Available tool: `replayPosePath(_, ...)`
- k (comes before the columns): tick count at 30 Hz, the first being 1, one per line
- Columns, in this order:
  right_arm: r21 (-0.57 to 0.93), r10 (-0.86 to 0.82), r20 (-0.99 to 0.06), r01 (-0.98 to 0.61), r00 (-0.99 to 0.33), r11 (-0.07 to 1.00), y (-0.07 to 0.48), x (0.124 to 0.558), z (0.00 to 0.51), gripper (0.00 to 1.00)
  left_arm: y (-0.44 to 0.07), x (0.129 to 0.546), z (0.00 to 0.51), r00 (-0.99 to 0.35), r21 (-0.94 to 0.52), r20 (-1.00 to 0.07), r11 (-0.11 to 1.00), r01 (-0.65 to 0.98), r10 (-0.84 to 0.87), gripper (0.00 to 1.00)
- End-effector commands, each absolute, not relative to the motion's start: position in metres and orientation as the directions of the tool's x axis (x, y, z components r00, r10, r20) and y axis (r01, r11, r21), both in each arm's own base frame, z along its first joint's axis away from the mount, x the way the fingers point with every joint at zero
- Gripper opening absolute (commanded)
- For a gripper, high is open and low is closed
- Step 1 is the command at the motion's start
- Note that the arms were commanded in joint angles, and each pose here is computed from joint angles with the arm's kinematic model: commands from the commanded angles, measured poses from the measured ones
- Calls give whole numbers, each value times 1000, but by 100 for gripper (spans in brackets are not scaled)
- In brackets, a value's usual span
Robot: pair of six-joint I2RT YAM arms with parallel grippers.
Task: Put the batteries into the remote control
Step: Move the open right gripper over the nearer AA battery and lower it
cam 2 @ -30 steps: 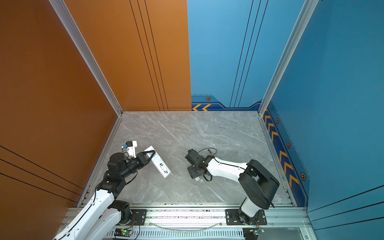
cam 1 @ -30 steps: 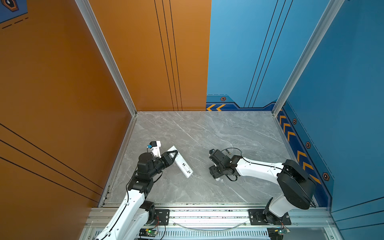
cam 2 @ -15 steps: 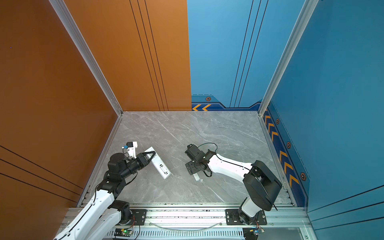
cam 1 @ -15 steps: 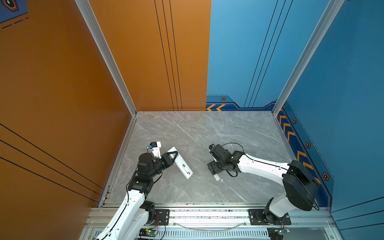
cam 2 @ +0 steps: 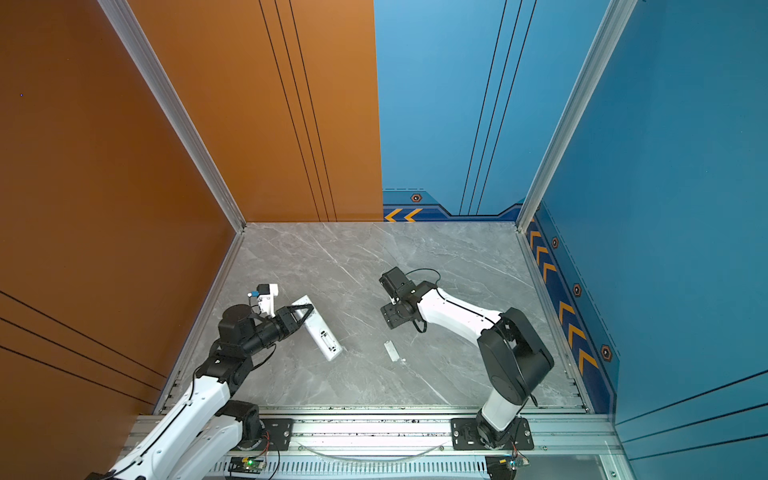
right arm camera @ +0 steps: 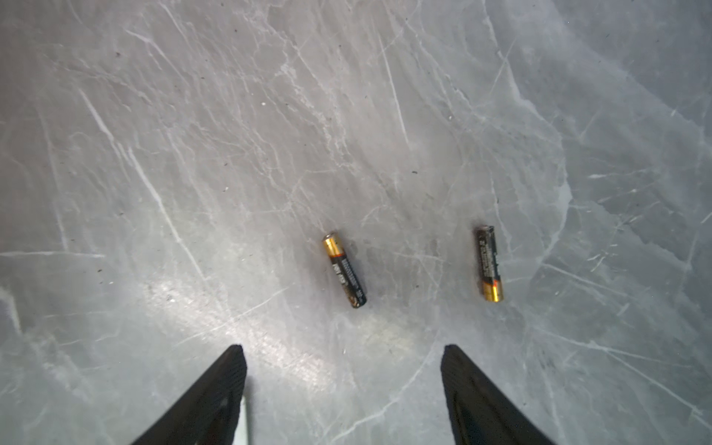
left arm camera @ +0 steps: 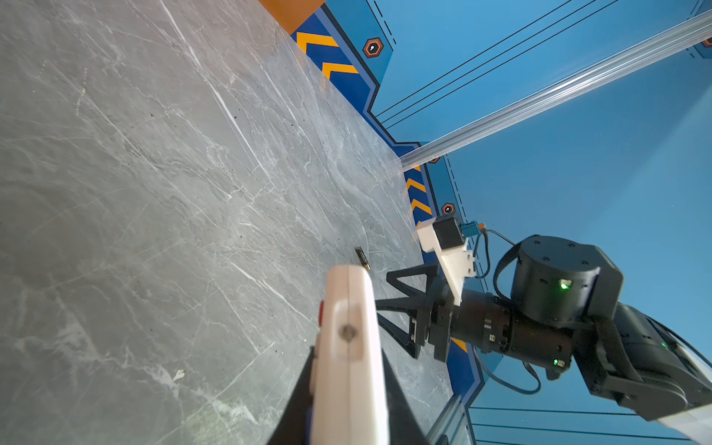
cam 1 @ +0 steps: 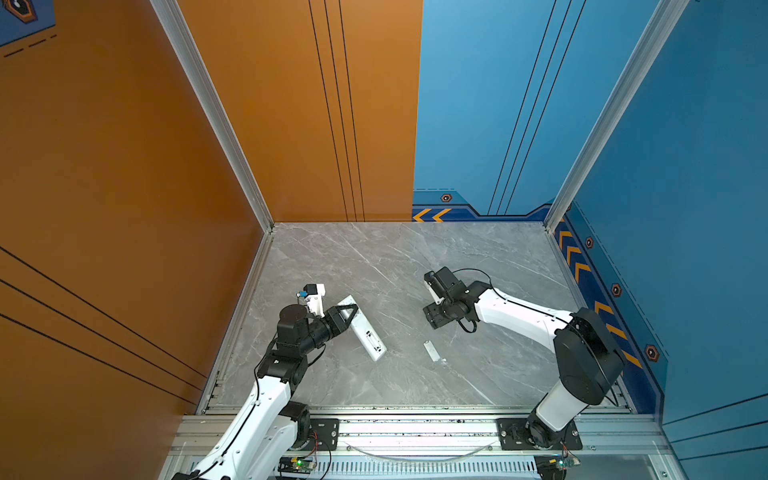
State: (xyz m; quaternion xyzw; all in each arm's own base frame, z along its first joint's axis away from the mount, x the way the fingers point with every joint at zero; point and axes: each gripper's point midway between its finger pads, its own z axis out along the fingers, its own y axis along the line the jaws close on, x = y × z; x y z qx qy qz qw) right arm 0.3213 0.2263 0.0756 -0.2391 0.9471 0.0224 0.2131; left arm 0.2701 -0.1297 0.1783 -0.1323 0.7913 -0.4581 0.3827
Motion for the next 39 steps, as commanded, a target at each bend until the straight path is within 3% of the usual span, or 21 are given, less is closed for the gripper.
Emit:
replayPosePath(1, -51, -489, -364, -507, -793, 860, 225, 325, 69, 73, -137, 270, 192, -677, -817, -516, 540, 203, -525, 0)
replayPosePath(20, -29, -546, -276, -561, -791, 827, 236, 342, 37, 43, -146, 270, 190, -700, -813, -514, 541, 214, -496, 0)
replayPosePath(39, -4, -548, -253, -566, -797, 824, 239, 349, 23, 31, -147, 271, 189, -702, -811, -515, 544, 214, -492, 0)
